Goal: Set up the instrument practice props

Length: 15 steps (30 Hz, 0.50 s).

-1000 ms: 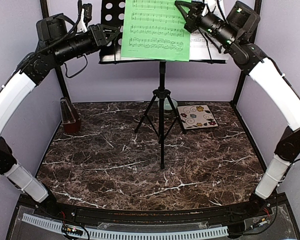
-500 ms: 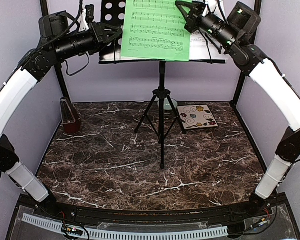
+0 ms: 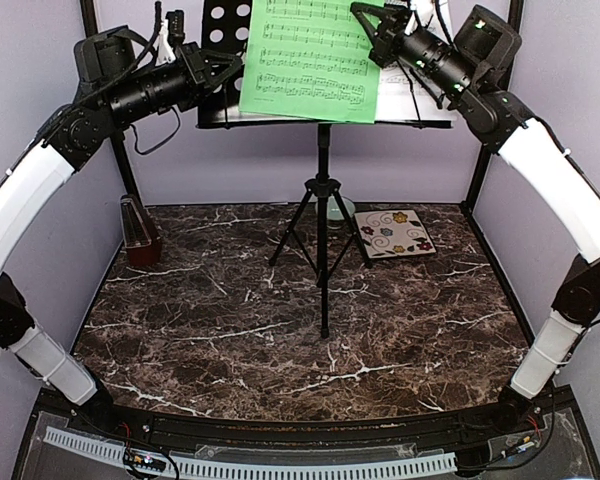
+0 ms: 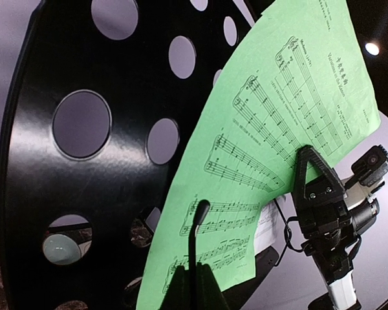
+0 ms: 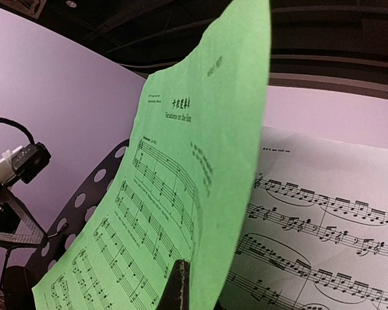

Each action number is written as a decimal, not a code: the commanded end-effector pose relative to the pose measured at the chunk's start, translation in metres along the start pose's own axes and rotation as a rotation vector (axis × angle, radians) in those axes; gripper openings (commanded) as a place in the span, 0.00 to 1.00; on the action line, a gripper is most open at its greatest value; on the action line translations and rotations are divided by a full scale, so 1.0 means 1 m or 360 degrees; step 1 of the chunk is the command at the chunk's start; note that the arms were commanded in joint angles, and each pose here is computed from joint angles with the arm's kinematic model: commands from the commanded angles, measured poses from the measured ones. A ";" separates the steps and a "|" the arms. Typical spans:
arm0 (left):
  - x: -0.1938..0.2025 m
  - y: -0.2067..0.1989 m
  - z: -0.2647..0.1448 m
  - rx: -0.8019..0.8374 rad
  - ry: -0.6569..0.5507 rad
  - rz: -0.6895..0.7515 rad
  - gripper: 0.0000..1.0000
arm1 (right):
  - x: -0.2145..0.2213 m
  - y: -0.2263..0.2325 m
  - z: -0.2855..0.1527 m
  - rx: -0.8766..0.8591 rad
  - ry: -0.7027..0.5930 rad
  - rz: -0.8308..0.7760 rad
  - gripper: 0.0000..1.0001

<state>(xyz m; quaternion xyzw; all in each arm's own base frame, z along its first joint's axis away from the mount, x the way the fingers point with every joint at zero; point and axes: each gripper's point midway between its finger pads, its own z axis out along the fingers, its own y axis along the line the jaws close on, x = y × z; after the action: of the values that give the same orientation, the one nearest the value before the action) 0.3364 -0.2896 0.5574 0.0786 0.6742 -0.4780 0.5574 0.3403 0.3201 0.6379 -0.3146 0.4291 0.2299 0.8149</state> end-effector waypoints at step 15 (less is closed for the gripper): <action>-0.011 -0.029 -0.015 0.0182 -0.0251 0.0217 0.00 | -0.031 0.026 0.013 -0.0068 -0.0150 -0.0091 0.00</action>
<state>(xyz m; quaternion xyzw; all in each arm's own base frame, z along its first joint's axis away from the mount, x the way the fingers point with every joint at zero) 0.3200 -0.2893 0.5659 0.0985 0.6206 -0.4860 0.6074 0.3287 0.3354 0.6433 -0.3264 0.4120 0.2368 0.8171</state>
